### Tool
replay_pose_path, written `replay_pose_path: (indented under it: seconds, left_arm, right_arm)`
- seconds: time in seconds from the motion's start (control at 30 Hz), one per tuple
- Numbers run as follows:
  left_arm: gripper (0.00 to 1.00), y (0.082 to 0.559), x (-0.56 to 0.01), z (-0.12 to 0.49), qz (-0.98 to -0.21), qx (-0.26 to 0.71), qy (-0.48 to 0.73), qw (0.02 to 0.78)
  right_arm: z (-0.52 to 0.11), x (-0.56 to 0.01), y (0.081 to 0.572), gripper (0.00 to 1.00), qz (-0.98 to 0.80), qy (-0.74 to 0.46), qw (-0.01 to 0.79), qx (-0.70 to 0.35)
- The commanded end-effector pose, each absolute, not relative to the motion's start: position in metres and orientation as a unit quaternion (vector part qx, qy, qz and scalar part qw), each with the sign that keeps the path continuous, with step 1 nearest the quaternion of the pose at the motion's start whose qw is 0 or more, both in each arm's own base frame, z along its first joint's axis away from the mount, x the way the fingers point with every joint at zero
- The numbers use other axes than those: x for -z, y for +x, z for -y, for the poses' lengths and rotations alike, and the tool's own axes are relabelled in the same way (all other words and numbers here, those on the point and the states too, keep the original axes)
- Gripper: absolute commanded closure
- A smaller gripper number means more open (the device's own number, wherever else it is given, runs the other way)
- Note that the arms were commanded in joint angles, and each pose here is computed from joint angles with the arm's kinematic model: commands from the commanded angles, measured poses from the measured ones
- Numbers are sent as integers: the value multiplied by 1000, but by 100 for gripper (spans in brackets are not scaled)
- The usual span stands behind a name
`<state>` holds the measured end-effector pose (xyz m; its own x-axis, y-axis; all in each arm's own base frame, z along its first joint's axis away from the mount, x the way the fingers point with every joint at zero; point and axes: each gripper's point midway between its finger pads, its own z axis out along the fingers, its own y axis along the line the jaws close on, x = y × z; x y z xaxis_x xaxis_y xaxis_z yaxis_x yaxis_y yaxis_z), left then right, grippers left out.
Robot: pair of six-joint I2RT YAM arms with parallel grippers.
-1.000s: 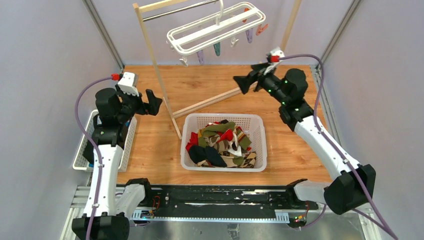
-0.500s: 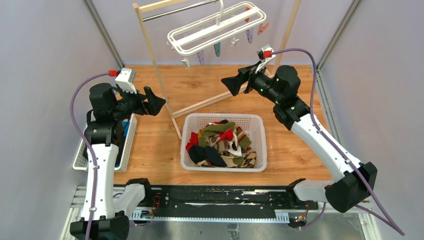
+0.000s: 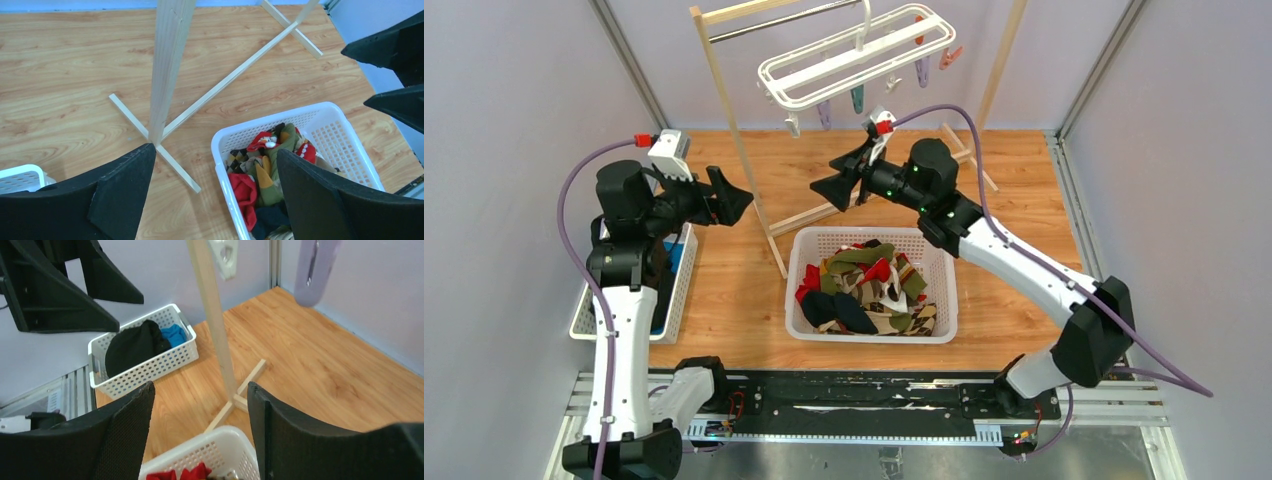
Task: Clip the socks to the hanger
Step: Open the clamp at the hanger.
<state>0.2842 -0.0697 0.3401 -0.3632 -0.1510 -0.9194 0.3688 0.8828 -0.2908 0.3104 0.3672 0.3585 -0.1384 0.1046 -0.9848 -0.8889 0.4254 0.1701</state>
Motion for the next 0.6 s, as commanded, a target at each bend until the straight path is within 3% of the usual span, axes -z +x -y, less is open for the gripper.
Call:
replay_pose_path:
  seconds: [0.0, 0.13, 0.3, 0.57]
  left_arm:
    - [6, 281, -343, 69, -802, 234, 64, 546]
    - [7, 276, -349, 68, -807, 230, 66, 540]
    - [5, 271, -360, 68, -798, 227, 66, 554]
    - [5, 269, -367, 72, -801, 237, 67, 546]
  right_arm:
    - [-386, -408, 321, 34, -560, -296, 631, -448]
    - [-406, -418, 332, 42, -544, -280, 636, -469]
    - [-426, -427, 340, 42, -527, -252, 677, -447]
    - [-416, -432, 364, 42, -534, -152, 769, -317]
